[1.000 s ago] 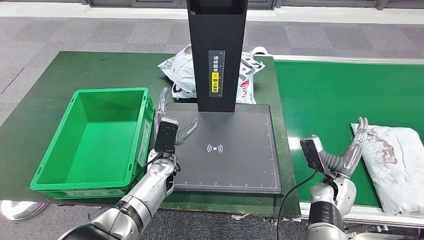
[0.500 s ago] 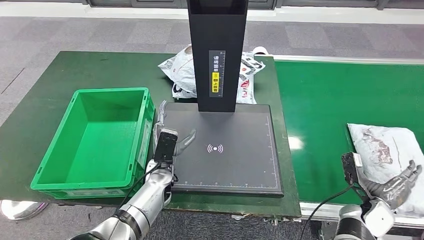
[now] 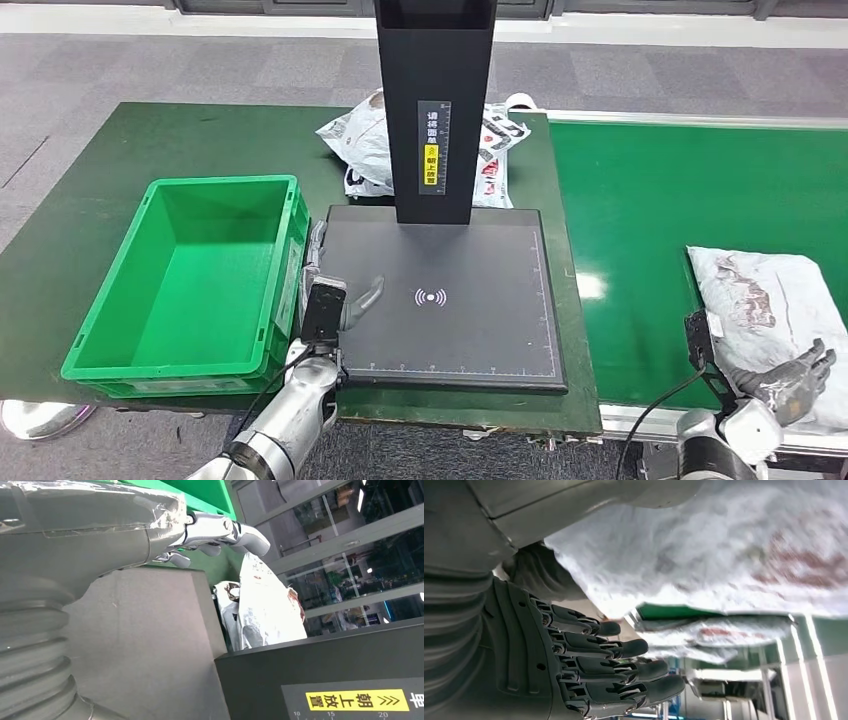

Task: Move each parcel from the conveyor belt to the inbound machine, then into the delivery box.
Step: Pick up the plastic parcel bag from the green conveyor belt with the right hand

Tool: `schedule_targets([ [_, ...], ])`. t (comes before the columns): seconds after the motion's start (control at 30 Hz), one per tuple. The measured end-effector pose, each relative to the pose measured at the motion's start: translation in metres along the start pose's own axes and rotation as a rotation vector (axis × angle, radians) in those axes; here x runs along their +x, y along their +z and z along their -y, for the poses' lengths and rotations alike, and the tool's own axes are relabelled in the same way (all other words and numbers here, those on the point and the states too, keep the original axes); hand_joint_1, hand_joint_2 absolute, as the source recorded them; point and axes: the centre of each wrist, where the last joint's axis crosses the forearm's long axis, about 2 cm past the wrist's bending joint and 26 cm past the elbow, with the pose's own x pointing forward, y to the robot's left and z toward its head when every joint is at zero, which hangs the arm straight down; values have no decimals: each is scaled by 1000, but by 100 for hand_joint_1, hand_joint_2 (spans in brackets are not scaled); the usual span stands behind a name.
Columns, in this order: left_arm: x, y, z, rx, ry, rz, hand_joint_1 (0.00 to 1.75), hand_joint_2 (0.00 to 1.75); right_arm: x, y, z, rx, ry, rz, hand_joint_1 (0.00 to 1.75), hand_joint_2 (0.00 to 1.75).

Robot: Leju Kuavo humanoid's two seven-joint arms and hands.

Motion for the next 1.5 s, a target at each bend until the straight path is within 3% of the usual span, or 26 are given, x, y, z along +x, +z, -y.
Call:
schedule_targets([
  [0.07, 0, 0, -1, -7, 3, 2, 0, 175, -2, 3, -7, 61, 32, -25, 152, 175],
  [0.1, 0, 0, -1, -11, 5, 3, 0, 175, -4, 5, -11, 104, 55, -37, 175, 175],
  [0.3, 0, -1, -1, -34, 18, 4, 0, 175, -11, 12, -26, 385, 157, -69, 175, 175],
  [0.43, 0, -1, -2, -36, 31, -3, 0, 175, -4, 6, -25, 475, 198, -61, 175, 175],
  [1.1, -2, 1, -3, -35, 39, -17, 0, 175, -2, 6, -26, 483, 205, -16, 175, 175],
  [1.27, -4, 2, -8, -20, 25, -27, 0, 175, 0, 9, -25, 327, 60, 108, 175, 175],
  [1.4, -3, 5, -11, -5, 3, -30, 0, 175, 23, 13, -21, 167, -200, 289, 175, 175],
  [1.5, -1, 3, -12, -7, -23, -18, 0, 175, 48, 16, -13, 63, -443, 339, 175, 175],
])
